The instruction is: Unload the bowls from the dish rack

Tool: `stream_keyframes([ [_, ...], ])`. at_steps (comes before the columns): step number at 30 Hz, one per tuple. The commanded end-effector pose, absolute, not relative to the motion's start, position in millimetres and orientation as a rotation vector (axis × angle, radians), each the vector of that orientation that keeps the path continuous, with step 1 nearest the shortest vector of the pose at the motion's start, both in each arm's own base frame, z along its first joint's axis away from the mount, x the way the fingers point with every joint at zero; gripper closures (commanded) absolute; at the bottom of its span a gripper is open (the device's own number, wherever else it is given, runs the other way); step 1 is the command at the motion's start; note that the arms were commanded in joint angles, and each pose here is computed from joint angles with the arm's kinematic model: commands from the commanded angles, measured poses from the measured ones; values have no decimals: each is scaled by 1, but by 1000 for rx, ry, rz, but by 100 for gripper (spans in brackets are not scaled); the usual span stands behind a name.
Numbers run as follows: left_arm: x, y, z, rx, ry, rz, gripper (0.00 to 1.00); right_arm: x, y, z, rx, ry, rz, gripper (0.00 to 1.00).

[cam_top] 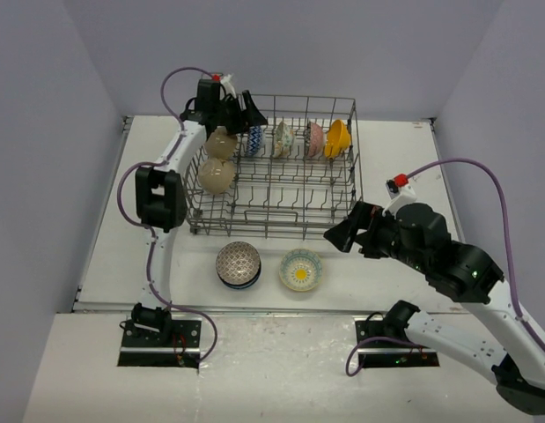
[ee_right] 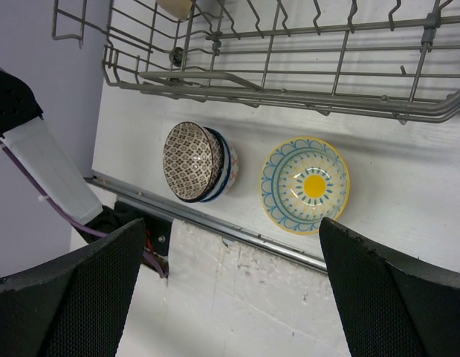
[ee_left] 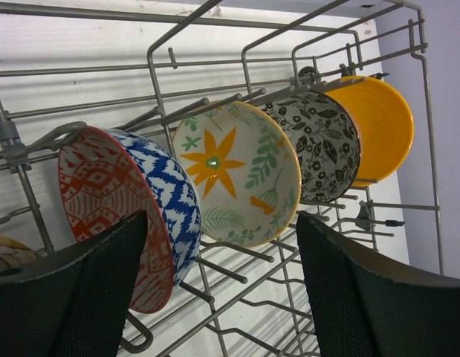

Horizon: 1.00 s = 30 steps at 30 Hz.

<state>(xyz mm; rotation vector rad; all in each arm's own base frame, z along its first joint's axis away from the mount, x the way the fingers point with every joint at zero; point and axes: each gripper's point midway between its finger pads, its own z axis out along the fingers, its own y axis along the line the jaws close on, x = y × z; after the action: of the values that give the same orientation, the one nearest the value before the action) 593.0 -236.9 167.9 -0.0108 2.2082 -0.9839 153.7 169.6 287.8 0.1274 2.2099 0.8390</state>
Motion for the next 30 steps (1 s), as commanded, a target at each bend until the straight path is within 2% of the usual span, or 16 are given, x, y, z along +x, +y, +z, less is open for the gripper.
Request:
stream_keyframes([
  [1, 594, -250, 179, 23, 2152, -1089, 19, 159, 175, 295, 138, 2195, 857, 1],
  [6, 594, -253, 172, 23, 2160, -1118, 28, 161, 172, 296, 123, 2192, 829, 1],
  [7, 594, -254, 173, 22, 2156, -1131, 34, 161, 171, 296, 123, 2195, 818, 1],
  [11, 596, -259, 177, 20, 2130, -1178, 46, 162, 169, 297, 113, 2192, 801, 1],
  [13, 597, -260, 176, 22, 2125, -1188, 56, 162, 169, 298, 102, 2190, 795, 1],
  [16, 600, -262, 176, 10, 2118, -1206, 62, 164, 169, 296, 92, 2195, 779, 1],
  [19, 601, -262, 172, -5, 2124, -1211, 64, 165, 169, 297, 78, 2196, 770, 1],
  [21, 601, -263, 169, -4, 2129, -1218, 73, 165, 169, 298, 72, 2195, 767, 1],
  [22, 601, -263, 167, -12, 2134, -1219, 74, 165, 169, 298, 71, 2196, 763, 1],
  [23, 601, -263, 168, -11, 2134, -1221, 81, 165, 169, 297, 67, 2196, 762, 1],
  [28, 601, -261, 174, -25, 2127, -1216, 86, 167, 170, 296, 63, 2200, 753, 1],
  [30, 600, -260, 178, -39, 2119, -1226, 93, 167, 169, 296, 64, 2200, 752, 1],
])
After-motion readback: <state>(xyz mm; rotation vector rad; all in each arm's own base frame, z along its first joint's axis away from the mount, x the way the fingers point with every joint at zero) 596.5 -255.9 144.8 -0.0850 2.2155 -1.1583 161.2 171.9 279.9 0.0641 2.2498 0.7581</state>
